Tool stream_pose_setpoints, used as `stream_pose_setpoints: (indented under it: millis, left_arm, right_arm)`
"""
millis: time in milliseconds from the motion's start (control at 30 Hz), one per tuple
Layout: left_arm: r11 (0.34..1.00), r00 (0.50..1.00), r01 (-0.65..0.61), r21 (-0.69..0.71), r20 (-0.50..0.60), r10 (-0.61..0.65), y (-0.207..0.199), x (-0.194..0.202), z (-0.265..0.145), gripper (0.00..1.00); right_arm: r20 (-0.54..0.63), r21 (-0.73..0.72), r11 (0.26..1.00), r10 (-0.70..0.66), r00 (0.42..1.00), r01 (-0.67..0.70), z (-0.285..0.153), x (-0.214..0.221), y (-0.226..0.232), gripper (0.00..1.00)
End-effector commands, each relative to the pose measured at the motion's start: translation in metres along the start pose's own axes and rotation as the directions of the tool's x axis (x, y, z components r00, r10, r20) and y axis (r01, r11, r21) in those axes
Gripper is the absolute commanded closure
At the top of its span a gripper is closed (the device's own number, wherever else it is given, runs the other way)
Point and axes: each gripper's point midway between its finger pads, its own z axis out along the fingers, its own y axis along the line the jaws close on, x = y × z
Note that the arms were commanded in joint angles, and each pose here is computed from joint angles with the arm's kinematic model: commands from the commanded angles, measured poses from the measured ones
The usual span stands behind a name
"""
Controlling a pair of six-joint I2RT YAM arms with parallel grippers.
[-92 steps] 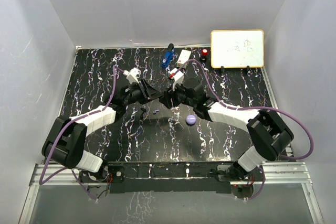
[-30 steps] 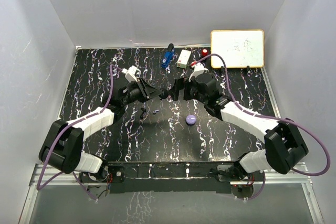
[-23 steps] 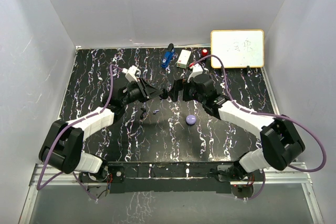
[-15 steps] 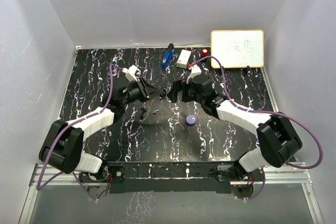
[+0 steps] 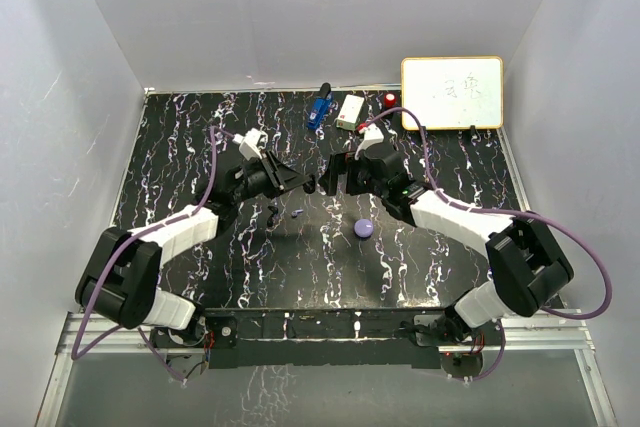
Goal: Insert the wireless bluetooth earbuds into the charging case
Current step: Open the charging case, then pick up the earbud from the center of the board.
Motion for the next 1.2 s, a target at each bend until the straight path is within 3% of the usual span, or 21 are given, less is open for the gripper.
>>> stream_pose_setpoints:
  millis: [0,167,367,900,1167]
  left_arm:
    - [0.998,0.995,-0.014,-0.053,0.097,0.019,-0.005,-0.033,-0.018,1.00]
    - [0.994,0.981,0.103,-0.029,0.167,-0.097,0.011,-0.056,-0.043,1.00]
    - [0.976,0.965,0.181,0.120,0.171,-0.200,0.010,-0.059,-0.063,1.00]
    - [0.969,0.961,0.195,0.153,0.169,-0.220,0.015,-0.062,-0.078,1.00]
    - [0.967,0.955,0.208,0.148,0.182,-0.233,0.022,-0.066,-0.086,1.00]
  right_arm:
    - [0.071,0.048,0.999,0.001,0.997,-0.004,-0.002,-0.027,-0.001,0.02]
    - [-0.024,0.067,0.998,-0.009,1.000,0.011,0.010,-0.010,-0.002,0.06]
    - [-0.121,0.061,0.994,-0.086,0.989,0.094,0.030,0.009,0.019,0.13]
    - [-0.272,0.162,0.967,-0.147,0.951,0.196,0.087,0.044,0.013,0.31]
    - [-0.287,0.186,0.961,-0.144,0.947,0.202,0.104,0.051,0.008,0.33]
